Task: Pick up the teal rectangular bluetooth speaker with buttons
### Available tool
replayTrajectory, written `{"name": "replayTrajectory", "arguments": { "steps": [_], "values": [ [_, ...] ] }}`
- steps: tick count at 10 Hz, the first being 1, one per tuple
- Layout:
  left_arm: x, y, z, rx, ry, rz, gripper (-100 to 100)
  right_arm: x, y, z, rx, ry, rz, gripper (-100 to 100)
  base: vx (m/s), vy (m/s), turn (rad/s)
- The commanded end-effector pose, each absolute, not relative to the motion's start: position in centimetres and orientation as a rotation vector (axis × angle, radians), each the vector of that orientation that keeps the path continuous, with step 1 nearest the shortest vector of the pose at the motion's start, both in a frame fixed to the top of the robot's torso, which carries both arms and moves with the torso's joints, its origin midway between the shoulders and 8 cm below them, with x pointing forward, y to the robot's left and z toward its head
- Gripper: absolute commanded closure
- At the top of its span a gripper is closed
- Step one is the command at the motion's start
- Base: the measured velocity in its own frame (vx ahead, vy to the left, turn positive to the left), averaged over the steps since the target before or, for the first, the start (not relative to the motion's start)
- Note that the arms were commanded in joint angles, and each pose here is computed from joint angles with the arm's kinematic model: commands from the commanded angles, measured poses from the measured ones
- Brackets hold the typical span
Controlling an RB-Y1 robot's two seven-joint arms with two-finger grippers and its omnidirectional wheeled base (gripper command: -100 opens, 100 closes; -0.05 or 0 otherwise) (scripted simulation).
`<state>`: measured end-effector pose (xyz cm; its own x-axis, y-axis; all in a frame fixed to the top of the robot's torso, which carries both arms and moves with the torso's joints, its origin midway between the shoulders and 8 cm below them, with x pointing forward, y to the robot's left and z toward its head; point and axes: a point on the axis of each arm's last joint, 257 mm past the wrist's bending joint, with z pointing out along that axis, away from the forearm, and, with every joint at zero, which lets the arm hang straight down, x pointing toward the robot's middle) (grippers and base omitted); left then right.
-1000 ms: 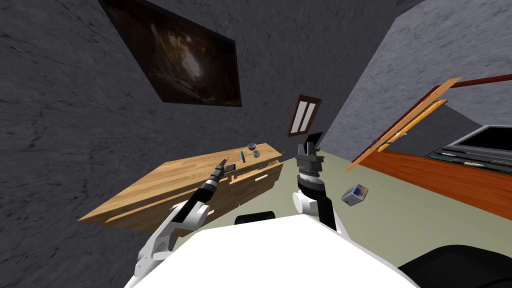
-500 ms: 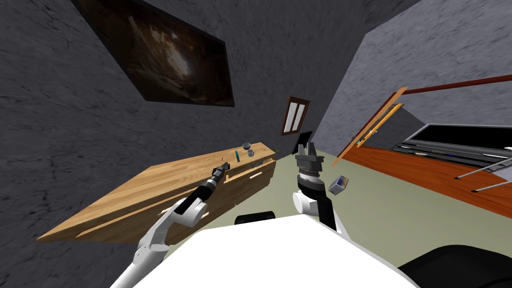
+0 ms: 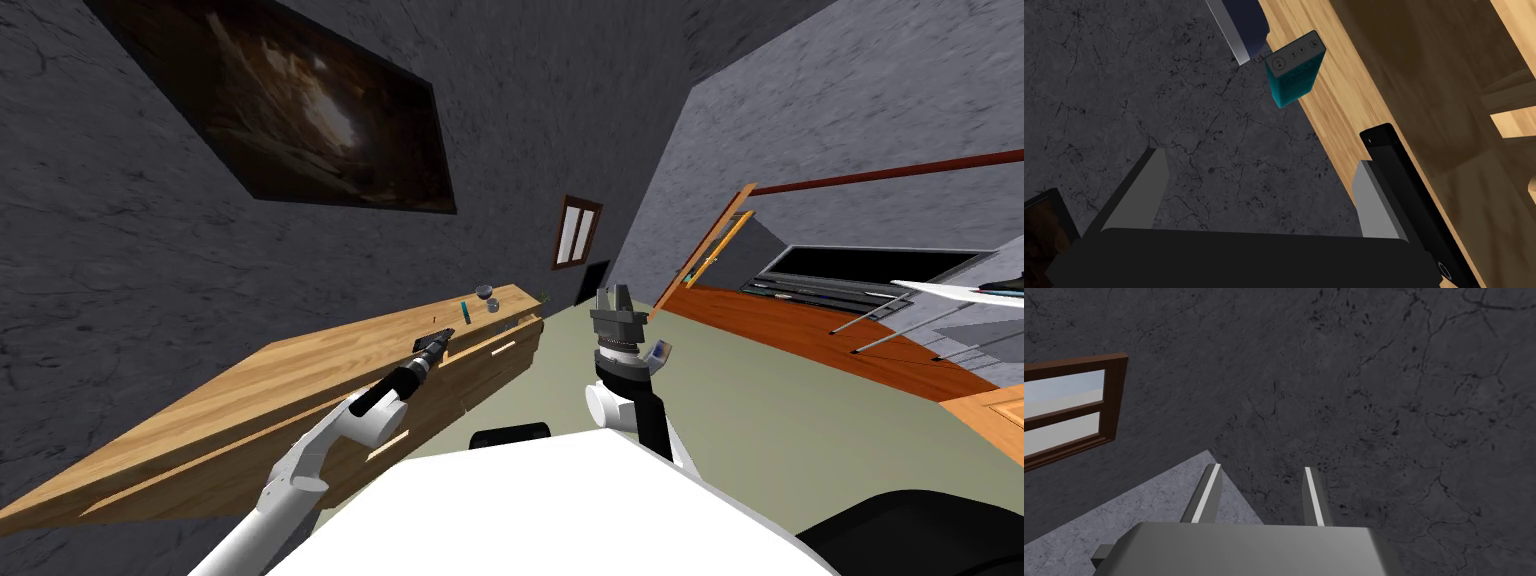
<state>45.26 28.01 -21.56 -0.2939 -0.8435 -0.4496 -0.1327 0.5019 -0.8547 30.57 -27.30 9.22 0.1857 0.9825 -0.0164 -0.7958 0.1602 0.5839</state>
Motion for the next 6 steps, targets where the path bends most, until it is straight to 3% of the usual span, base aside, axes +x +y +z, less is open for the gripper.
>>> {"name": "replayTrajectory", "arguments": {
  "steps": [1, 6],
  "values": [
    [45.2, 28.8, -22.9, -0.837, 1.798, -0.837, -100, 30.6, -27.3, 9.2, 0.508, 0.444, 1.331, 0, -0.036, -0.049, -0.095],
    [45.2, 31.6, -25.4, -0.85, 1.935, -0.705, -100, 30.6, -27.3, 9.2, 0.508, 0.444, 1.331, 0, -0.029, -0.039, -0.12]
  ]
}}
